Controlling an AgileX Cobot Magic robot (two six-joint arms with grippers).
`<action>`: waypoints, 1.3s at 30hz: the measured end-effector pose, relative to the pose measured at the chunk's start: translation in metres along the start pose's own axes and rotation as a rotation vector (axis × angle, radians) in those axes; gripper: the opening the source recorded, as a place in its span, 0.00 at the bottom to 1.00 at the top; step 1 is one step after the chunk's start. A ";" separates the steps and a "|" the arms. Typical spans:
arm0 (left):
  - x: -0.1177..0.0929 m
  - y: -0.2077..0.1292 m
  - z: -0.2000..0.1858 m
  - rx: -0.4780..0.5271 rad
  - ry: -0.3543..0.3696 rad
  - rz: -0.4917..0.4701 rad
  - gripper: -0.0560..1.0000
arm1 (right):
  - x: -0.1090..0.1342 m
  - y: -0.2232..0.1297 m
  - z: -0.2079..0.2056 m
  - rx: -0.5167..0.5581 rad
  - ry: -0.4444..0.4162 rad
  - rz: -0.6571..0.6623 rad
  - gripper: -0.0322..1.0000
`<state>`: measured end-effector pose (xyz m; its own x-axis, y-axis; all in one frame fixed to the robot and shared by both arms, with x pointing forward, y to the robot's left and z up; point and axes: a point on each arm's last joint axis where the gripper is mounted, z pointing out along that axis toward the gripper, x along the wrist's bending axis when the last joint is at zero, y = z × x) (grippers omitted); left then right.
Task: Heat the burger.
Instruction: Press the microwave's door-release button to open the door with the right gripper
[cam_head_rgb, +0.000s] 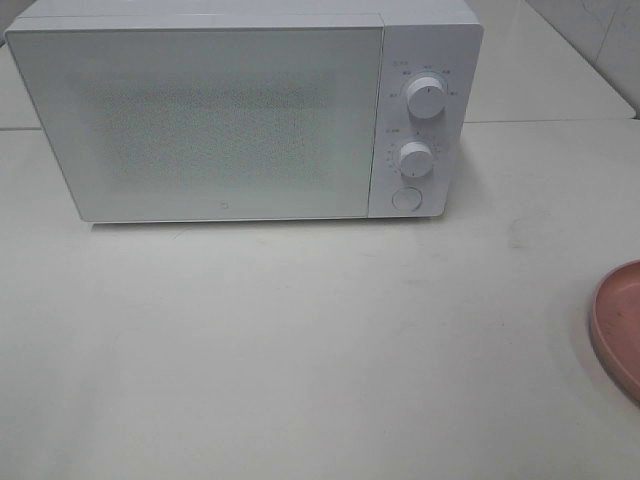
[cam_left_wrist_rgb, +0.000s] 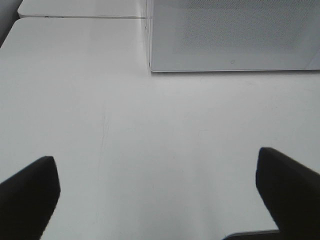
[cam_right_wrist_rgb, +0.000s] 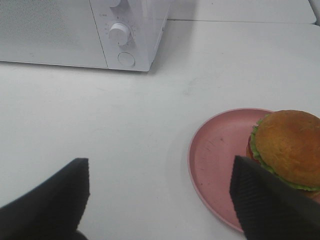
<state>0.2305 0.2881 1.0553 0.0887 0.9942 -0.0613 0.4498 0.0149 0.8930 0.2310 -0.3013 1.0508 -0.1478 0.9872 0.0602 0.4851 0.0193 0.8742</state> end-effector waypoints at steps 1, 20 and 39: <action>0.000 0.000 0.000 0.000 0.000 0.000 0.99 | 0.000 0.000 0.000 0.000 0.000 0.000 0.76; 0.000 0.000 0.000 -0.001 0.000 -0.001 0.99 | 0.000 0.000 0.000 -0.001 0.000 0.000 0.76; 0.000 0.000 0.000 -0.002 0.000 -0.001 0.99 | 0.004 0.034 0.030 0.063 0.001 0.020 0.76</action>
<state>0.2306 0.2881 1.0555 0.0881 0.9942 -0.0621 0.4481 0.0161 0.8938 0.2726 -0.2924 1.0660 -0.1388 0.9873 0.0778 0.5416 0.0099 0.8406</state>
